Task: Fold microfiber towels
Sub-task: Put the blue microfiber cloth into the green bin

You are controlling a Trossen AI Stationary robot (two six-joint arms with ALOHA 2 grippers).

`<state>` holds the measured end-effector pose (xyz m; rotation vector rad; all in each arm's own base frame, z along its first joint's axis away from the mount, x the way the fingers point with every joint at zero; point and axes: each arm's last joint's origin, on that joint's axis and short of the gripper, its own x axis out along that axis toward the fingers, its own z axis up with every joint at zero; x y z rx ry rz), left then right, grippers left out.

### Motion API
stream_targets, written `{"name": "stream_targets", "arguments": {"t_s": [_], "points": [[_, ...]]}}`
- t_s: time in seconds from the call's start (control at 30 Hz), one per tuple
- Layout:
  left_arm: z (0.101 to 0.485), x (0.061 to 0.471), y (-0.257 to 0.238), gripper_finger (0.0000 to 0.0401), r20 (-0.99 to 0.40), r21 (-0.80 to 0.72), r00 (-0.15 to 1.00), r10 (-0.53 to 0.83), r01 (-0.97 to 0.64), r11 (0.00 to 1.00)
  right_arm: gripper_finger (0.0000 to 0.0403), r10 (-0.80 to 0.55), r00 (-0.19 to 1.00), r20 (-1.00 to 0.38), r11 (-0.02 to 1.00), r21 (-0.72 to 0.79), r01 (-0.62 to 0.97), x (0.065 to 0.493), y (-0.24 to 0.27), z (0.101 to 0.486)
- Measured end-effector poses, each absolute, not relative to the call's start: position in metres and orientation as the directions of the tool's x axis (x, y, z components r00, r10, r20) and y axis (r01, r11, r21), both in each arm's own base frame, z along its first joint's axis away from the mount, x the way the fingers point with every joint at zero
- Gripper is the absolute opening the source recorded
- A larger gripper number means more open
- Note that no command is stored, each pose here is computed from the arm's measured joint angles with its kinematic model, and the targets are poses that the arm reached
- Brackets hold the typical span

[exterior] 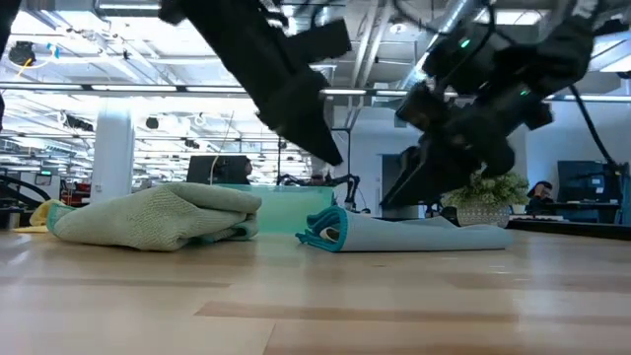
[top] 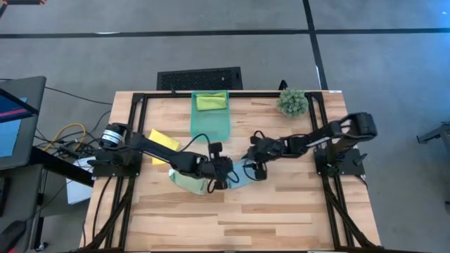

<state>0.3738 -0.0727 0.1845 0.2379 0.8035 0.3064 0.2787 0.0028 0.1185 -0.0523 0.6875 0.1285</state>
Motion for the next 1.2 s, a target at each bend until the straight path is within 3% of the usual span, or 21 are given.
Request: {"name": "stream_targets", "arguments": {"t_s": [0.13, 0.27, 0.4, 0.73, 0.93, 1.2], "points": [[0.198, 0.359, -0.078, 0.0, -0.666, 0.364, 0.62, 0.416, -0.217, 0.906, 0.0242, 0.081, 0.738, -0.67, 0.99, -0.03, -0.135, 0.293, -0.008, 0.104], [0.209, 0.342, -0.088, 0.0, -0.654, 0.418, 0.58, 0.485, -0.257, 0.871, 0.0242, 0.086, 0.726, -0.682, 0.988, -0.034, -0.148, 0.303, -0.011, 0.095], [0.214, 0.324, -0.098, 0.0, -0.634, 0.476, 0.535, 0.558, -0.298, 0.827, 0.0196, 0.121, 0.704, -0.7, 0.981, -0.025, -0.194, 0.305, -0.009, 0.088], [0.225, 0.287, -0.113, 0.0, -0.518, 0.57, 0.475, 0.711, -0.428, 0.702, 0.0018, 0.147, 0.667, -0.731, 0.975, -0.007, -0.223, 0.3, -0.008, 0.087], [0.228, 0.27, -0.114, 0.0, -0.493, 0.581, 0.435, 0.754, -0.48, 0.657, 0.0031, 0.104, 0.663, -0.741, 0.987, -0.003, -0.158, 0.288, -0.003, 0.111], [0.234, 0.246, -0.128, 0.0, -0.459, 0.541, 0.447, 0.768, -0.545, 0.641, 0.0017, 0.067, 0.756, -0.651, 0.985, -0.076, -0.152, 0.283, 0.009, 0.17]]}}
